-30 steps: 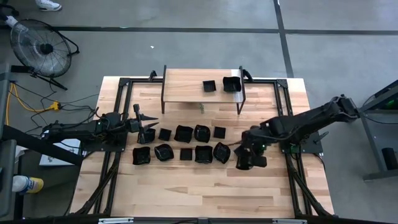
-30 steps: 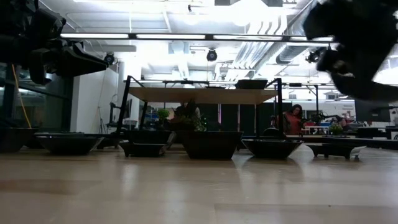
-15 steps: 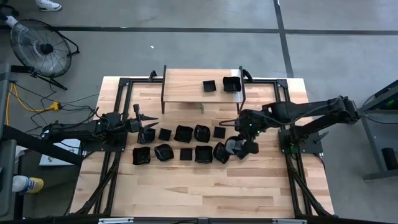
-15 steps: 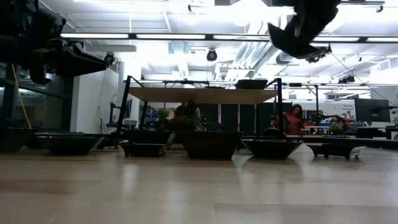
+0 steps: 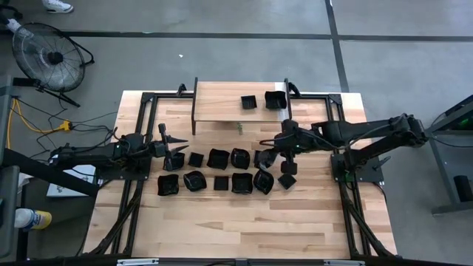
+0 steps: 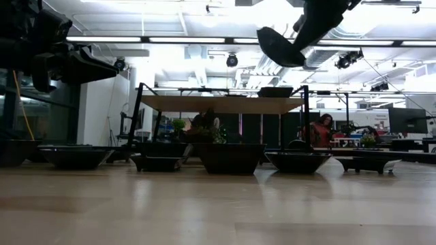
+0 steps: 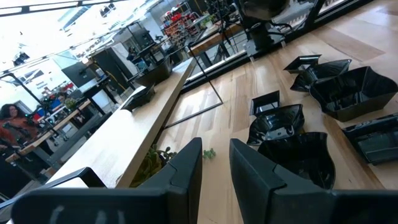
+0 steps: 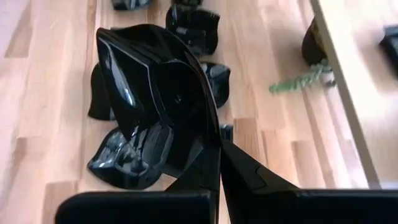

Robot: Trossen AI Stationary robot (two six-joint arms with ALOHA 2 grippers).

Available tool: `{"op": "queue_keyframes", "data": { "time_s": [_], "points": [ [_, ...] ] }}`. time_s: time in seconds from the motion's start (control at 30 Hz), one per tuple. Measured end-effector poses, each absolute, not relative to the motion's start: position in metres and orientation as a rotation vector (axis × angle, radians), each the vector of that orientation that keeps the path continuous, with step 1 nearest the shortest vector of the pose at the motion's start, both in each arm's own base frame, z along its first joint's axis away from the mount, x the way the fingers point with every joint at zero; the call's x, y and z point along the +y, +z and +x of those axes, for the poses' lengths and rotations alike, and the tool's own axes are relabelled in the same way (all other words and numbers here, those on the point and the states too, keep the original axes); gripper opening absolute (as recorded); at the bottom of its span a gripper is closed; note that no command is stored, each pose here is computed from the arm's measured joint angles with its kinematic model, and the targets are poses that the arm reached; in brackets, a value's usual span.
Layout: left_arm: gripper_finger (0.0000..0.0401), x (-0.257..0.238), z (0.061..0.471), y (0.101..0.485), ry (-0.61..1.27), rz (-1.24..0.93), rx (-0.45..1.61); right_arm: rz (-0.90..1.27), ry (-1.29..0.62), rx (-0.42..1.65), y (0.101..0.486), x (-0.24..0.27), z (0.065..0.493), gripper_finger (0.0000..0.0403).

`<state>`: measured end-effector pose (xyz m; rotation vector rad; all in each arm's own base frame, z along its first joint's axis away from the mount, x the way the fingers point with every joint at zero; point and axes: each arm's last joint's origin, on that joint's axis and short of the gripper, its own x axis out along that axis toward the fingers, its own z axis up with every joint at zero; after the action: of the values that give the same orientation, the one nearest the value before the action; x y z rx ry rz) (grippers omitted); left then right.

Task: Pick & Place Mini shaped plates
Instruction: Put the leaf shaped plate on the shelf

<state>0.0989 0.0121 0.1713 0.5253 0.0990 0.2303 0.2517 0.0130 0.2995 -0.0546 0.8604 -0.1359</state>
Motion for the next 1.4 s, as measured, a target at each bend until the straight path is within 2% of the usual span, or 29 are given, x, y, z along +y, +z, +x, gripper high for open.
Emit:
{"op": "queue_keyframes", "data": {
  "time_s": [0.27, 0.53, 0.87, 1.07, 1.4],
  "points": [
    [0.0078, 0.012, 0.099, 0.171, 0.231, 0.525, 0.098, -0.107, -0.104, 0.771, 0.272, 0.03, 0.256, 0.0],
    [0.0078, 0.012, 0.099, 0.172, 0.231, 0.521, 0.095, -0.166, -0.126, 0.641, 0.262, 0.04, 0.261, 0.0],
    [0.0078, 0.012, 0.099, 0.173, 0.232, 0.514, 0.083, -0.235, -0.239, 0.463, 0.252, 0.046, 0.263, 0.0],
    [0.0078, 0.01, 0.1, 0.184, 0.199, 0.517, -0.048, -0.251, -0.321, 0.287, 0.244, 0.046, 0.261, 0.0],
    [0.0079, 0.012, 0.113, 0.191, 0.229, 0.565, -0.097, -0.314, -0.415, 0.105, 0.245, 0.039, 0.258, 0.0]
  ]
}}
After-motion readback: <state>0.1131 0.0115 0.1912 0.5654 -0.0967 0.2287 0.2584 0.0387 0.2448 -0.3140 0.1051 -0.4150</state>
